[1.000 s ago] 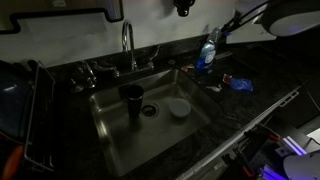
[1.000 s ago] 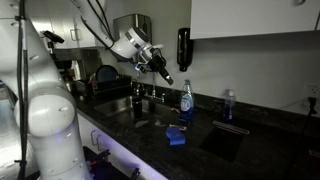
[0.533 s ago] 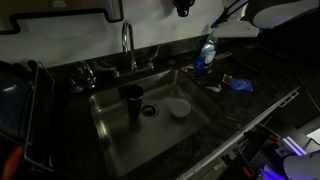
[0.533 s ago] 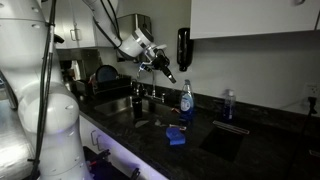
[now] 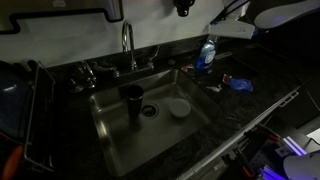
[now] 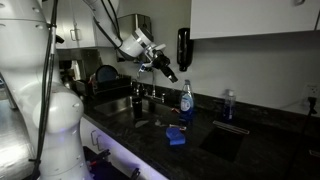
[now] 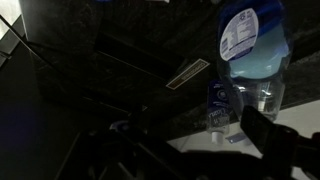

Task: Move the left bottle closer to you

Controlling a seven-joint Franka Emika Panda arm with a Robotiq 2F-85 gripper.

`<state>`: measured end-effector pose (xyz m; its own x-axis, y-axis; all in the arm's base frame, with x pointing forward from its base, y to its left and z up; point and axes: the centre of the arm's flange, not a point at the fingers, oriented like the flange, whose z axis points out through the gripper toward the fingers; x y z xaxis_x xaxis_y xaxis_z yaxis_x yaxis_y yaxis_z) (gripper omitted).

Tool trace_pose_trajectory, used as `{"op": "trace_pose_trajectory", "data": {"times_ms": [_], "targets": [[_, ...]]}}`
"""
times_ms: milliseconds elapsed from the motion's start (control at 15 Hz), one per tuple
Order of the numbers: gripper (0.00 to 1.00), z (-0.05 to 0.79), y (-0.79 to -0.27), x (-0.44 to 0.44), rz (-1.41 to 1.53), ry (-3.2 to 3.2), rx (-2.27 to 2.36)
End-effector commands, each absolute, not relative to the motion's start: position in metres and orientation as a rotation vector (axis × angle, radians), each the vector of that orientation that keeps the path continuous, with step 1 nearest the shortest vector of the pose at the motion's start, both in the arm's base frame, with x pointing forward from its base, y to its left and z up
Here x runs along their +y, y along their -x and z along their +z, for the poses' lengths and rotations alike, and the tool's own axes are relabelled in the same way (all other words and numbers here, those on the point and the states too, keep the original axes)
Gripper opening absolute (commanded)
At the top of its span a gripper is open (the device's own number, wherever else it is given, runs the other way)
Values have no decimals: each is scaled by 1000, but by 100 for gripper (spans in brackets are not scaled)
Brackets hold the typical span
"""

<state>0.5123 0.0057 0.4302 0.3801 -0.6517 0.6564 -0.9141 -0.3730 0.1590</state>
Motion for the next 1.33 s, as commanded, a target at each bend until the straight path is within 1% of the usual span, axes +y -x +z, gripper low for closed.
{"op": "trace_pose_trajectory", "data": {"times_ms": [0, 533, 1267], "targets": [[100, 420, -523, 7, 782, -2077, -1419], [100, 398, -541, 27, 887, -2047, -1500], [100, 367, -566, 41, 996, -1940, -1453]]}}
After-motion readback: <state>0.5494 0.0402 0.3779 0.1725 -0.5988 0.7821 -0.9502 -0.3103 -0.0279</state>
